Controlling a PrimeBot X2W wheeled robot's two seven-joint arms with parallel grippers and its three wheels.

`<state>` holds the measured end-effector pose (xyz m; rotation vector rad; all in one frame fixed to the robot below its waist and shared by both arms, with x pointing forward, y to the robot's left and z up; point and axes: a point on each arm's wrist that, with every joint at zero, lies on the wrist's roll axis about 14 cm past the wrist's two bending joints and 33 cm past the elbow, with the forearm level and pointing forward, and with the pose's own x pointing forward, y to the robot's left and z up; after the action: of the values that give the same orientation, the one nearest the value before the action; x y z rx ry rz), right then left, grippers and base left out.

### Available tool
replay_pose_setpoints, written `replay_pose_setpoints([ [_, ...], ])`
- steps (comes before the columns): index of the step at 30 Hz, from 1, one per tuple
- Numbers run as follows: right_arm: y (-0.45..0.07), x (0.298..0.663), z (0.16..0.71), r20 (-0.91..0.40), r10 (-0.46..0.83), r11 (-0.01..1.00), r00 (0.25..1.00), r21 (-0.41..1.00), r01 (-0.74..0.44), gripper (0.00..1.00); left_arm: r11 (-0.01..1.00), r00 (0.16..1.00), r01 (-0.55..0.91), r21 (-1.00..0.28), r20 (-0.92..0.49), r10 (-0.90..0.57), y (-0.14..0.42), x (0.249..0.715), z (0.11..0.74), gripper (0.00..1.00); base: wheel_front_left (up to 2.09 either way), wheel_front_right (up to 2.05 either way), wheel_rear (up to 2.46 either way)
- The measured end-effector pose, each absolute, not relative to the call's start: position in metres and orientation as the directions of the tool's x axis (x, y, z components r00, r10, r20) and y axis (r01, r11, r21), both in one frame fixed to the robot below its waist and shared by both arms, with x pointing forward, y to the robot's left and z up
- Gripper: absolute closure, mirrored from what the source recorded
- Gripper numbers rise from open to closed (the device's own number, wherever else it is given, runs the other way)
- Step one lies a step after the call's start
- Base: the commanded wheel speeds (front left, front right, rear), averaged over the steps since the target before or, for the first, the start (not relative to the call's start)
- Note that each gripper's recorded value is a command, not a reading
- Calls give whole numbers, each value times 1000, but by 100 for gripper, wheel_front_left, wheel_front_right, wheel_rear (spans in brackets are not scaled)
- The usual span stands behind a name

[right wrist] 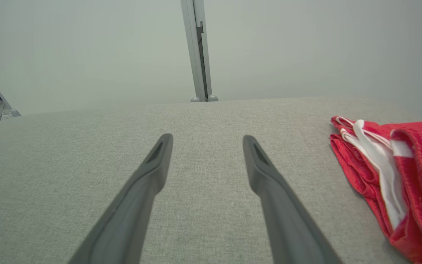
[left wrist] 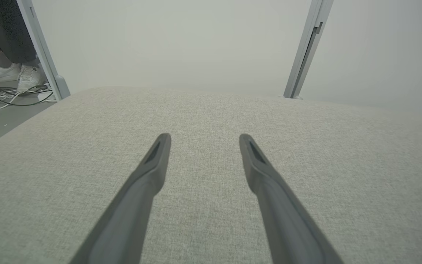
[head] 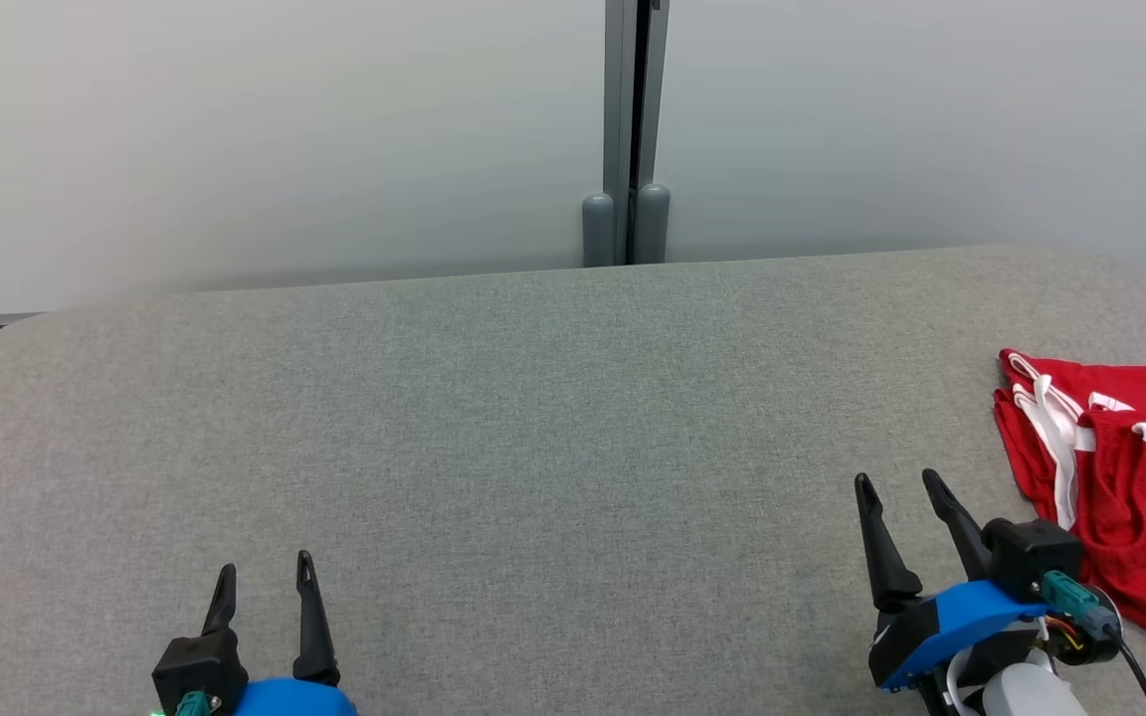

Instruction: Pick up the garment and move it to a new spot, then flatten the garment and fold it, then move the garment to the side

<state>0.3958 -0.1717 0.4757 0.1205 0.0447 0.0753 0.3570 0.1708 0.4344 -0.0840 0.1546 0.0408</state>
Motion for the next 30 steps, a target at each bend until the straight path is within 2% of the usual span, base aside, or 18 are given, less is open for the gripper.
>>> replay_pose_setpoints([
  [4, -170, 394, 476, -38, 83, 989, 996, 122, -78, 0, 993, 988, -47, -112, -149, 30, 171, 354, 436, 0, 0, 0, 0],
  [5, -170, 394, 477, -37, 83, 989, 996, 124, -78, 100, 990, 989, -44, -135, -147, 23, 170, 354, 437, 100, 0, 0, 0],
  [12, -169, 380, 450, -122, 79, 987, 989, 150, -60, 100, 988, 973, -63, -144, -230, 28, 172, 340, 413, 100, 0, 0, 0],
  [30, -183, 383, 458, -125, 4, 893, 992, 448, 53, 100, 882, 959, -183, -434, -274, 64, 183, 344, 415, 100, 0, 0, 0],
])
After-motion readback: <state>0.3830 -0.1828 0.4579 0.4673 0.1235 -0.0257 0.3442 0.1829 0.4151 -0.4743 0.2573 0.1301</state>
